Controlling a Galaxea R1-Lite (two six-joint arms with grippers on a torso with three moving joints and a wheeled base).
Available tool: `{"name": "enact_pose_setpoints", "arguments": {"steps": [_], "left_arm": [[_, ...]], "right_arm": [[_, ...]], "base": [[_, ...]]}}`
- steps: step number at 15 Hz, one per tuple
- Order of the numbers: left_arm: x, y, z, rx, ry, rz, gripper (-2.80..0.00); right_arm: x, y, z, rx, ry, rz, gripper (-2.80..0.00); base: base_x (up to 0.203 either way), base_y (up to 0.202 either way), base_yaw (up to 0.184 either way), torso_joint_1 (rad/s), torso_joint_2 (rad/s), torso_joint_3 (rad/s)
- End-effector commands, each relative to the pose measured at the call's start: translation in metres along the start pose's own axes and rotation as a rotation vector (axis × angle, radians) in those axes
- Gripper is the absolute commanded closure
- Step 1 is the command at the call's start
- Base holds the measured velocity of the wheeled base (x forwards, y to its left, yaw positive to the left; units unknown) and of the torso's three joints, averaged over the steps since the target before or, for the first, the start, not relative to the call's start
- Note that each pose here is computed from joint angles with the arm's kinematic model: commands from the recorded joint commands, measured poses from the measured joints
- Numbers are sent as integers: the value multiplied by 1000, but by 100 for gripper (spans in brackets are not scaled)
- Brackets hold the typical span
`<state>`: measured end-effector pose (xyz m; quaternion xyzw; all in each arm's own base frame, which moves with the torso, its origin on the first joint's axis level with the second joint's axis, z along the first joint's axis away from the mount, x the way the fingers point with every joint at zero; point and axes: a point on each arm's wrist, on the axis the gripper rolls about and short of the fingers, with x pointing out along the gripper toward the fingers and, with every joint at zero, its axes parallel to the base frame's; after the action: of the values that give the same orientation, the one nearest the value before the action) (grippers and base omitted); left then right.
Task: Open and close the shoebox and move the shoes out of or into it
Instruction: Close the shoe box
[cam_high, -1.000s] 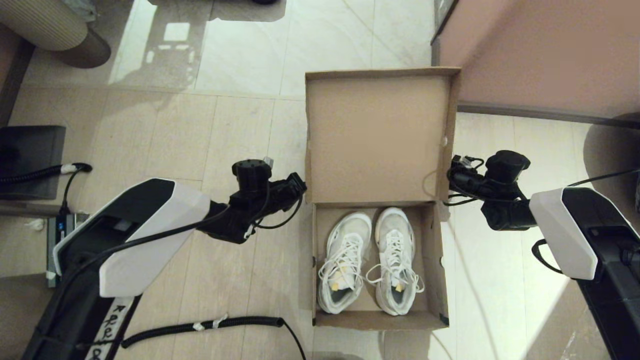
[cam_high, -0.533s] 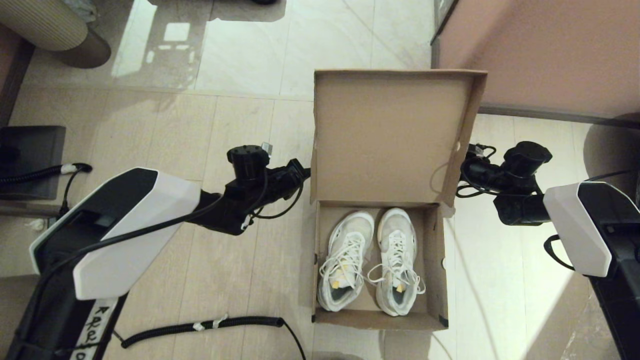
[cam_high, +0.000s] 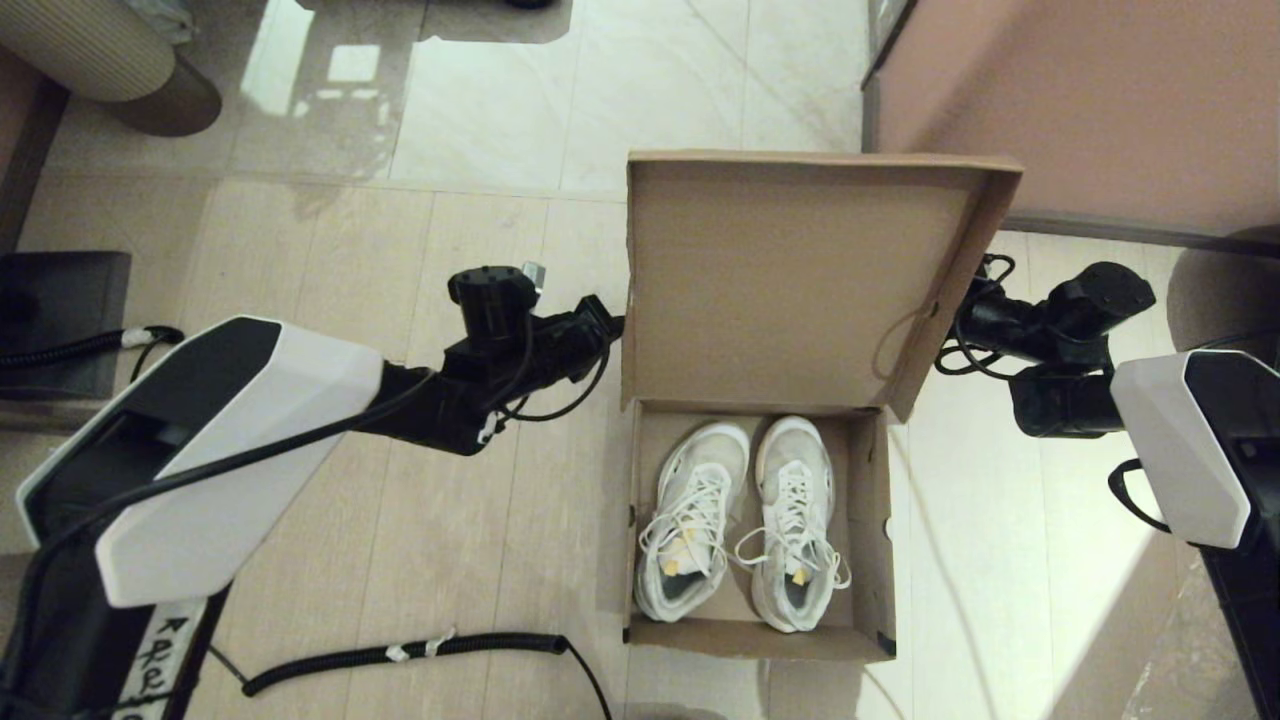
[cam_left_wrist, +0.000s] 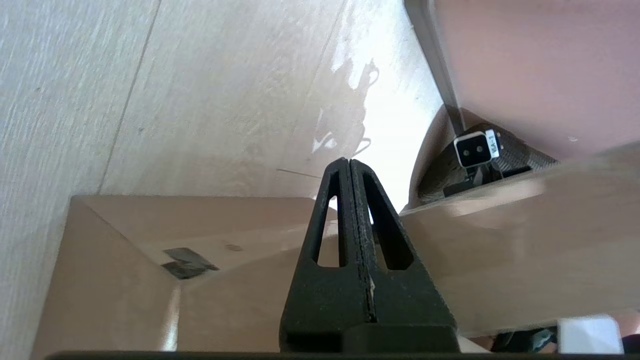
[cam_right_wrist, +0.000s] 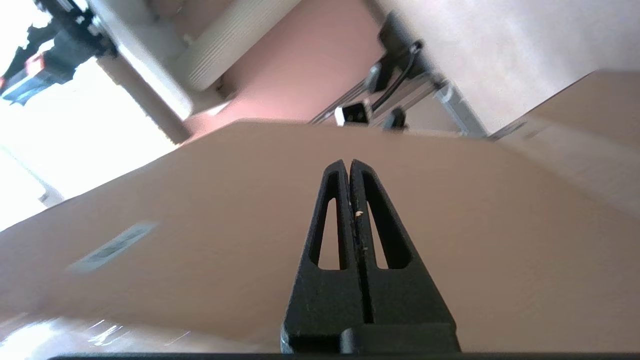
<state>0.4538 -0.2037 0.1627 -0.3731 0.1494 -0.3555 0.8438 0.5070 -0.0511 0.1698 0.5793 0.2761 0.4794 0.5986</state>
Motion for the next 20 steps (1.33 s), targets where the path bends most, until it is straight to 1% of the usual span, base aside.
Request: {"name": "enact_pose_setpoints", "arguments": {"steps": [1,2,4,5,7,11,13,16,18,20], "left_arm": [[-8,-20,14,9,-23,-24,0],[-12,-24,20,12,-31,-26,0],[-20,-33,32,22,-56,-34,0],[-25,-34,39,23,-70,-24,0],[-29,-33,44,19,-79,1,0],[-28,-29,45,19,-82,5,0],[-27,-28,51,27,-101,0,0],[-19,-20,63,53,-159,-12,0],[-8,-16,68,86,-188,-39,0],[1,1,57,119,-147,-42,0]], "right_arm": [[-8,19,-4,-16,29,21,0],[-12,25,-6,-18,39,26,0],[-14,33,-8,37,44,25,0],[-13,39,-9,37,54,21,0],[-9,48,-12,33,74,16,0],[4,51,-18,45,122,3,0],[5,57,-21,60,151,-21,0],[6,67,-24,59,194,-62,0],[6,78,-30,70,214,-84,0],[5,86,-37,88,223,-100,0]], "base": [[0,0,0,0,0,0],[0,0,0,0,0,0],[0,0,0,0,0,0],[0,0,0,0,0,0],[0,0,0,0,0,0],[0,0,0,0,0,0],[0,0,0,0,0,0],[0,0,0,0,0,0],[0,0,0,0,0,0],[0,0,0,0,0,0]]}}
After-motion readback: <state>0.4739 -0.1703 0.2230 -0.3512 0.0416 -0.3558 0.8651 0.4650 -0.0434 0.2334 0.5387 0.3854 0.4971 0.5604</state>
